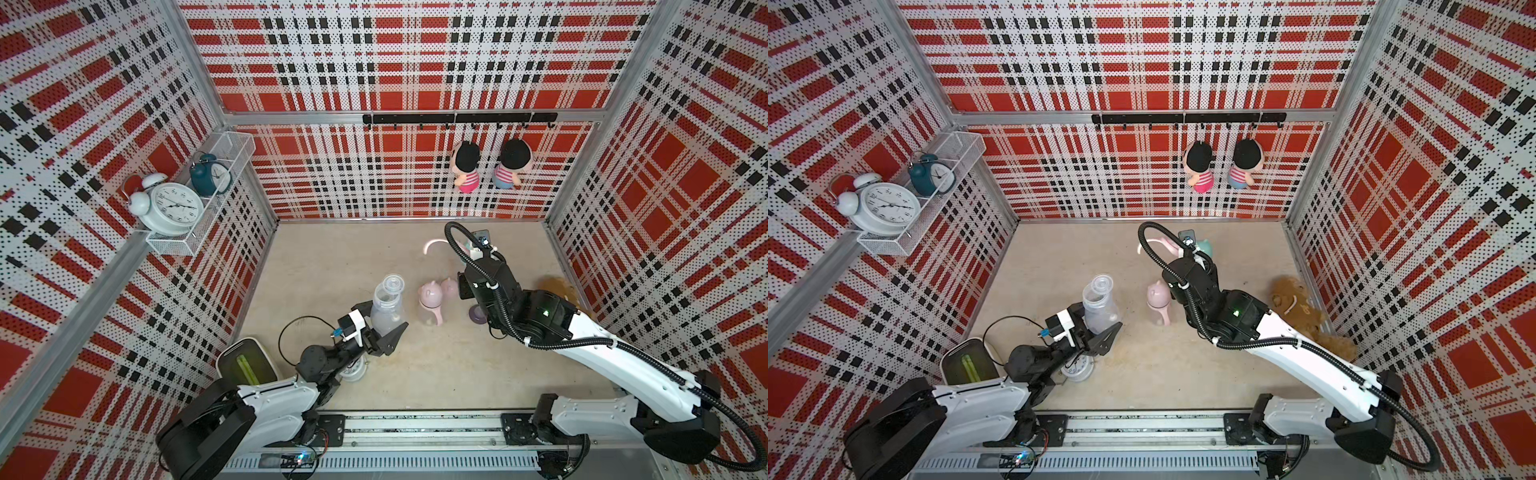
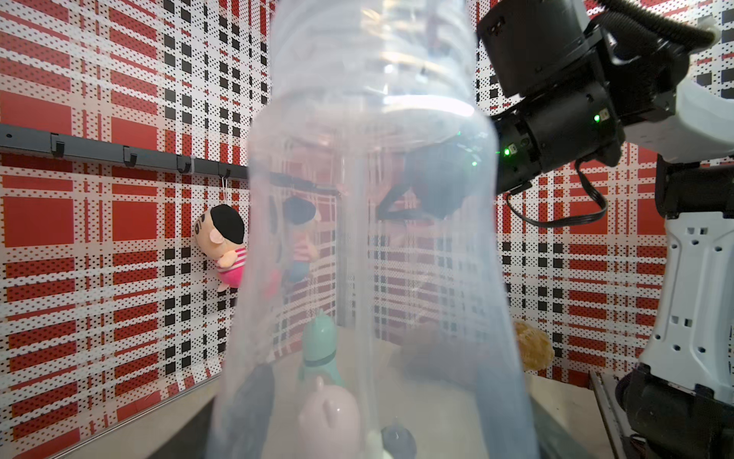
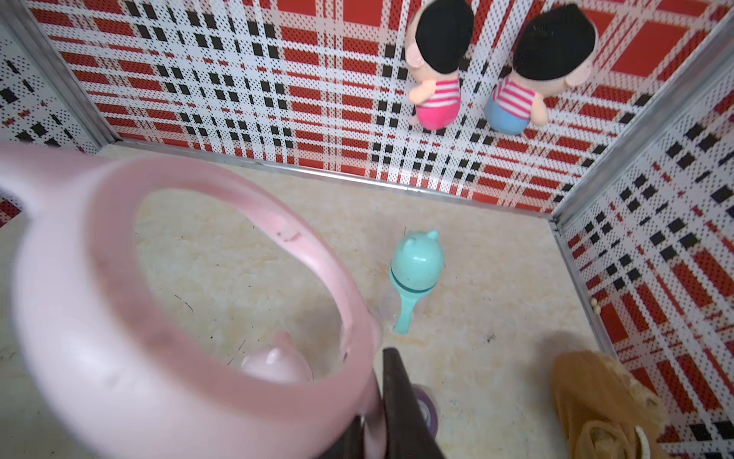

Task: Assemble the baby bottles
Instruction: Put on the handle of the baby bottle.

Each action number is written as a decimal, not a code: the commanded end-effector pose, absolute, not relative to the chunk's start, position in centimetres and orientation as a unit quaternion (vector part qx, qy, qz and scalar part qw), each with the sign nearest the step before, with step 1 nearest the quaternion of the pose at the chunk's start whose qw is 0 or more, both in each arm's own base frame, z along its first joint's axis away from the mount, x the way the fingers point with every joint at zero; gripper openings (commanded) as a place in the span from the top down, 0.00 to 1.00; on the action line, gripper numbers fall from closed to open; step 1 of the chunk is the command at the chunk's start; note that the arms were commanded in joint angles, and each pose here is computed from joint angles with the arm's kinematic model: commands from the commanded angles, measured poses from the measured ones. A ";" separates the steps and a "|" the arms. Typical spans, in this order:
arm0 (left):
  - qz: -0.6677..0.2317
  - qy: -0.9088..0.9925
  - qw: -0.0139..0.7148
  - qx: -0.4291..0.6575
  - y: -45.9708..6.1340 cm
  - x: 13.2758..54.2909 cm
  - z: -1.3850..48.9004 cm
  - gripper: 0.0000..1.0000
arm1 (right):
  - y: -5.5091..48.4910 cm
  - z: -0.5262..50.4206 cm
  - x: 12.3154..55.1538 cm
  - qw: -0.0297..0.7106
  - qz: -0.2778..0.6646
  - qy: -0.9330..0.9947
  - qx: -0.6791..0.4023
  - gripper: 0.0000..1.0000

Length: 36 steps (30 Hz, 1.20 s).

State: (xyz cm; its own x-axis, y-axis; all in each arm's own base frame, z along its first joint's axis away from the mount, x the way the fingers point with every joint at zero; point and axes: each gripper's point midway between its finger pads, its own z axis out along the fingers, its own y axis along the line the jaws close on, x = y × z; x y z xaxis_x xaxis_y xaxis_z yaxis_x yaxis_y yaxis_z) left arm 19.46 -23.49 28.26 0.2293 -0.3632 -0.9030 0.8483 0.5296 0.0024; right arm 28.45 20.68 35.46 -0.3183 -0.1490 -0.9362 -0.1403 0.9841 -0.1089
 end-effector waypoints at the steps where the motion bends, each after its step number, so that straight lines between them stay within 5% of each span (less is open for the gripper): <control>1: -0.424 0.450 0.742 0.260 -24.2 19.5 29.7 1.00 | 22.7 37.4 28.3 0.607 -0.033 0.785 -0.117 1.00; 28: -0.433 0.456 0.734 0.258 -26.0 21.4 29.9 1.00 | 30.3 36.8 23.8 0.639 -0.055 0.740 -0.201 1.00; 36: -0.436 0.455 0.733 0.257 -26.0 21.5 30.0 1.00 | 30.9 36.0 23.0 0.646 -0.139 0.715 -0.229 1.00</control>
State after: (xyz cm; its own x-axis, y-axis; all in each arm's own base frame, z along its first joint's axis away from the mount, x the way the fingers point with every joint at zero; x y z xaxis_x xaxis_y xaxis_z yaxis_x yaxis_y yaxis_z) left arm 21.86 -26.03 27.85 0.1644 -0.3559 -0.9200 0.8627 0.5041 -0.0408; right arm 23.01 31.07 36.19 -0.0791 -0.4374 -0.8958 -0.2157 0.8848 -0.4130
